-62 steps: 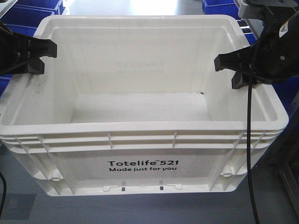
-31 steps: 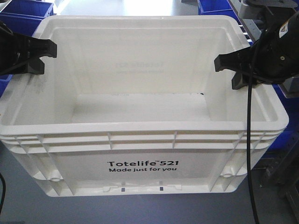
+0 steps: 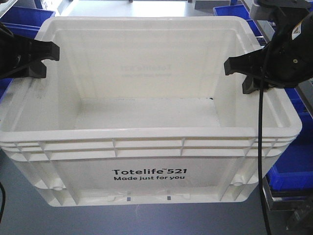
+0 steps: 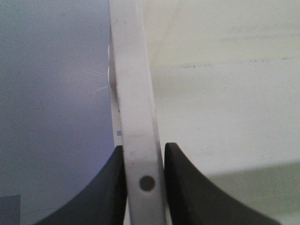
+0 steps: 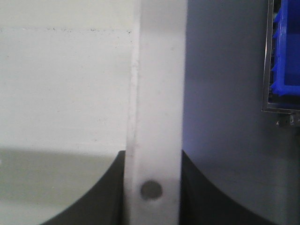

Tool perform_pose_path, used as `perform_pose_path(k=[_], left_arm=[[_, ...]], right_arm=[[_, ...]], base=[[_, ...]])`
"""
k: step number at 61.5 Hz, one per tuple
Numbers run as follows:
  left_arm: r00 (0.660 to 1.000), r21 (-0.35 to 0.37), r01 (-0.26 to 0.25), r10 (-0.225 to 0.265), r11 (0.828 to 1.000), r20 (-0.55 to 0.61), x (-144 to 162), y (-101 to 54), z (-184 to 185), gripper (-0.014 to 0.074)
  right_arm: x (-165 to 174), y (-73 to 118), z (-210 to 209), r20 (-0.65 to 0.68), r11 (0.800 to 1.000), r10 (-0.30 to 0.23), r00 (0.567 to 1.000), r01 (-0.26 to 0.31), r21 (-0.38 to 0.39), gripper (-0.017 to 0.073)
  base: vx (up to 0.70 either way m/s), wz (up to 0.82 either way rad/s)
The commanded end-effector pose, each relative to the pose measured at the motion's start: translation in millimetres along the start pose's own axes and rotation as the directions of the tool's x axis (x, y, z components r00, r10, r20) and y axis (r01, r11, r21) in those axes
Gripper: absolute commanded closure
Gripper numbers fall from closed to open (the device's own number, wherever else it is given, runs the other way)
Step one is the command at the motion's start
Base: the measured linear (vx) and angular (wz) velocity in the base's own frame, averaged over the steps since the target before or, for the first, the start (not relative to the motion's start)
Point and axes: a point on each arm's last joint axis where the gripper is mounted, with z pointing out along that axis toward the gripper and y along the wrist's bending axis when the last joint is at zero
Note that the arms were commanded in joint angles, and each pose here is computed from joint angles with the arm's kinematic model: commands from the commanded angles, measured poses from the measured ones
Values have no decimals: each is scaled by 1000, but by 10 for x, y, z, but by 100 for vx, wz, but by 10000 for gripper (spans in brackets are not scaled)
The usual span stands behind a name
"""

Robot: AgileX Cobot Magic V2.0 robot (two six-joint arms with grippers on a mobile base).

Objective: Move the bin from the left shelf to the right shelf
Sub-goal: 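Hold the tote with both grippers while the base turns away, then keep holding the tote while the base drives past the windows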

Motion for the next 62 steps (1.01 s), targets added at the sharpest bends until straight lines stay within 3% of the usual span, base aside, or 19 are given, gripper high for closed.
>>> perform_pose_path(k=[1,62], left_arm=[[985,-24,-41,44,999,170,-125,39,-253,599],[985,-24,-41,44,999,170,-125,39,-253,599]], right_arm=[[-83,-49,-316,174,1000,-29,984,27,13,509],[-82,-49,-316,174,1000,-29,984,27,13,509]], base=[[38,-2],[39,-6]])
